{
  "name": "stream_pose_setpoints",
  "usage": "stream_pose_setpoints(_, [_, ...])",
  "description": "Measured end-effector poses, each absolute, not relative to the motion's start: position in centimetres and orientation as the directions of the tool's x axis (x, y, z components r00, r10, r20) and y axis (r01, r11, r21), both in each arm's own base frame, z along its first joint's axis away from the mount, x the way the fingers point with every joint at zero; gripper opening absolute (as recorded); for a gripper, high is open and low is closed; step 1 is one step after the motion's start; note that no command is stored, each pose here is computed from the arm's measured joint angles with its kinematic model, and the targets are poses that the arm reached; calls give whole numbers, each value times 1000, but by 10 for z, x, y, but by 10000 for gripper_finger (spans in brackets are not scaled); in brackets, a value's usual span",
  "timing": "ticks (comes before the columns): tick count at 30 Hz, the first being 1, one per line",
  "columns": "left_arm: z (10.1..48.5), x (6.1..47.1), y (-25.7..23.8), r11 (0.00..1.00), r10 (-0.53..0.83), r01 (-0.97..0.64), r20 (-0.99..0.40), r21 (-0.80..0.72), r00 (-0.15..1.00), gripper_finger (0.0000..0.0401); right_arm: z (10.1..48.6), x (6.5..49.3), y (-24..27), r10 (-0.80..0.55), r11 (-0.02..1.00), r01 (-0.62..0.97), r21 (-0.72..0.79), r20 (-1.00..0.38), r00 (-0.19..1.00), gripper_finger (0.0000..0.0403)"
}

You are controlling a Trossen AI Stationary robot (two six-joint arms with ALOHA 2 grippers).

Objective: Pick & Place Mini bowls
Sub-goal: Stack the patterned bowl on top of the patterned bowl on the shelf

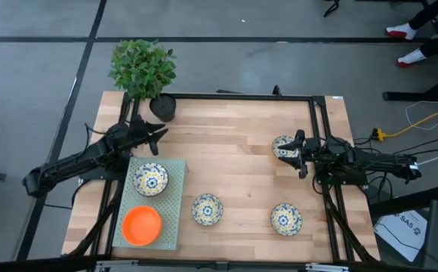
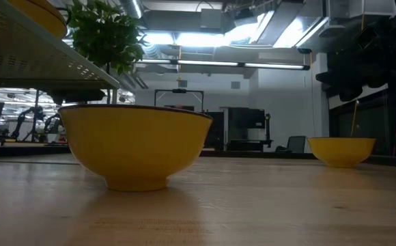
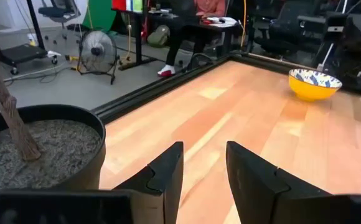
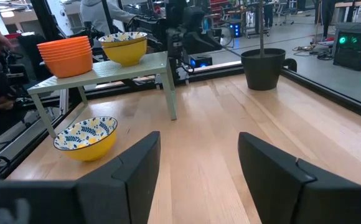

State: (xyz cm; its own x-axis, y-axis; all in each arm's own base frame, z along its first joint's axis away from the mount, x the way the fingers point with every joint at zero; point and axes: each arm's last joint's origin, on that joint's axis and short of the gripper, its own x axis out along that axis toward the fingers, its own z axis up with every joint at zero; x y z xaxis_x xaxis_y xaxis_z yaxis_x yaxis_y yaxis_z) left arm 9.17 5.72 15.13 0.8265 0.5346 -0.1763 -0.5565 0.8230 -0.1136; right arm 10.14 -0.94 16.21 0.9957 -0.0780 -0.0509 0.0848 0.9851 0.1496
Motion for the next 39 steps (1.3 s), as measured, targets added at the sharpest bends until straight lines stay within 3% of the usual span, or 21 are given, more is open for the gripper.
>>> stream_pose_setpoints(39, [151,92,57,816,544,-566,-175,-119,821,114,162,101,-9,-78,985,85,151,-51,996,215])
